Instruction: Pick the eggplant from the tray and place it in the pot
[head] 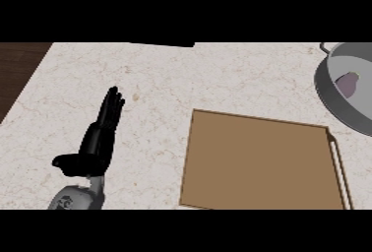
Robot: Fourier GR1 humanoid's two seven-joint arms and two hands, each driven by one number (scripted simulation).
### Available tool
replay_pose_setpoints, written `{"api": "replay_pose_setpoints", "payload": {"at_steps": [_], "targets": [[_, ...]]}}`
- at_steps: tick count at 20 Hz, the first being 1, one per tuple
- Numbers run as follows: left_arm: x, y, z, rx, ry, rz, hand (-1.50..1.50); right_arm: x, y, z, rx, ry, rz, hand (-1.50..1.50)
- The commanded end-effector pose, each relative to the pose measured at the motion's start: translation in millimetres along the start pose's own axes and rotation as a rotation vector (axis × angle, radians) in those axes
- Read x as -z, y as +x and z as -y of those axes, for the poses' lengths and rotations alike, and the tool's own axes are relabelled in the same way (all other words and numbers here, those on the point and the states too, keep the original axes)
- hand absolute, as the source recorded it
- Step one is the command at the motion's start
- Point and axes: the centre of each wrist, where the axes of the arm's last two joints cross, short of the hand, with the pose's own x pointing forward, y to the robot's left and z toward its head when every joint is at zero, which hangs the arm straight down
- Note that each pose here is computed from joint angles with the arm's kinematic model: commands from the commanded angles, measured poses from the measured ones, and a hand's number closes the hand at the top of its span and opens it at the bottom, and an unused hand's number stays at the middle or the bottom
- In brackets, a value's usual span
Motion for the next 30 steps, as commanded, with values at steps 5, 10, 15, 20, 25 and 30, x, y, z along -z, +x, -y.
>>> {"api": "replay_pose_setpoints", "payload": {"at_steps": [5,10,15,20,25,30], "targets": [[-7,-10,-11,0.010,0.039,-0.023,0.00,3,-27,-39,0.060,0.191,-0.418,-1.50],[-10,-5,-18,0.024,0.042,0.006,0.00,-20,-20,-46,0.241,0.225,-0.309,-1.50],[-16,-11,-8,0.005,0.031,-0.018,0.00,2,-20,-29,0.548,-0.021,-0.202,-1.50],[-7,-2,-10,0.015,0.039,-0.010,0.00,8,-24,-31,0.791,-0.165,-0.234,-1.50],[-27,-14,-17,0.012,0.057,-0.031,0.00,6,-30,-41,0.869,-0.199,-0.292,-1.50],[-32,-15,-32,0.022,0.086,-0.046,0.00,18,-42,-44,0.876,-0.238,-0.246,-1.50]]}}
